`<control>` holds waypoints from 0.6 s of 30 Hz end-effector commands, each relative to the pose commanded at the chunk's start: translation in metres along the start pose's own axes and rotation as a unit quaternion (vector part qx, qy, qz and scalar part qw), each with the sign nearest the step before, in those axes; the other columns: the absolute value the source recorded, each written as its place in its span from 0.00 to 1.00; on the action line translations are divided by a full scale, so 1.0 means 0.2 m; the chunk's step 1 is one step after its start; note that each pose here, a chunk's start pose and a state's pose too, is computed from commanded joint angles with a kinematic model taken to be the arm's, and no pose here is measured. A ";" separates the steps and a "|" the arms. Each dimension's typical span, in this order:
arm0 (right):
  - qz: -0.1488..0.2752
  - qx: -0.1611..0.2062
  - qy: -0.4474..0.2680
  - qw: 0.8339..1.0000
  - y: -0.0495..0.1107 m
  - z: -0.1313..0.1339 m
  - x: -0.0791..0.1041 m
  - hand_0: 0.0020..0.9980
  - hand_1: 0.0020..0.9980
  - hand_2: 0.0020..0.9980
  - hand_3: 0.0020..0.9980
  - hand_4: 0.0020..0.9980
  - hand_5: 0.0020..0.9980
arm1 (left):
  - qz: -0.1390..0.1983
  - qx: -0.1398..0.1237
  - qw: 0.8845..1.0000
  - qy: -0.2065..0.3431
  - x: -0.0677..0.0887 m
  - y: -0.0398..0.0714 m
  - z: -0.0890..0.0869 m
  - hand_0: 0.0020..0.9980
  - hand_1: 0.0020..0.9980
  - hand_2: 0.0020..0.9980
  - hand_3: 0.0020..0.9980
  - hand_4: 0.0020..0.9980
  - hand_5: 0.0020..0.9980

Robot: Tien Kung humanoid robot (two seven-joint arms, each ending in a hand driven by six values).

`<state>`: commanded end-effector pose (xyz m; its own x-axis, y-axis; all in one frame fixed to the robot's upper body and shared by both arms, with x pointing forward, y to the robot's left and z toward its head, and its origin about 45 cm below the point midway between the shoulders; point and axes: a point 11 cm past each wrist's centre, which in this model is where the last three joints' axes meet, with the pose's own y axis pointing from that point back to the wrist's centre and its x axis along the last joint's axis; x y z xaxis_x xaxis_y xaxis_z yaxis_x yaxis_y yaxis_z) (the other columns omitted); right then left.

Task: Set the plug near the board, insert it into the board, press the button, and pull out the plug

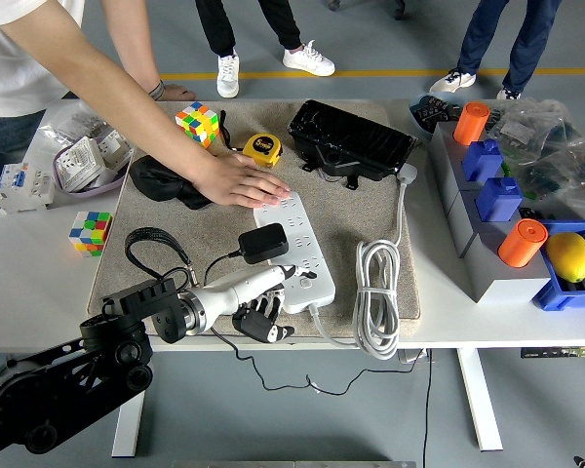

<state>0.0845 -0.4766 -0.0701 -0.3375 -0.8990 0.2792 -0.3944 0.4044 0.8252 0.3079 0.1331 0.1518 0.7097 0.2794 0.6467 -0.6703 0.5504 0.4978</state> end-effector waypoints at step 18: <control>-0.001 0.004 -0.002 1.000 0.00 -0.02 0.00 0.60 0.60 0.55 0.55 0.79 0.28 | -0.008 0.021 1.000 -0.009 -0.03 -0.03 -0.04 0.06 0.11 0.23 0.88 0.73 0.00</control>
<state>0.0875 -0.4766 -0.0689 -0.3392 -0.8995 0.2752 -0.4027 0.4033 0.8217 0.3100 0.1345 0.1391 0.7167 0.2564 0.6485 -0.6674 0.5219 0.5313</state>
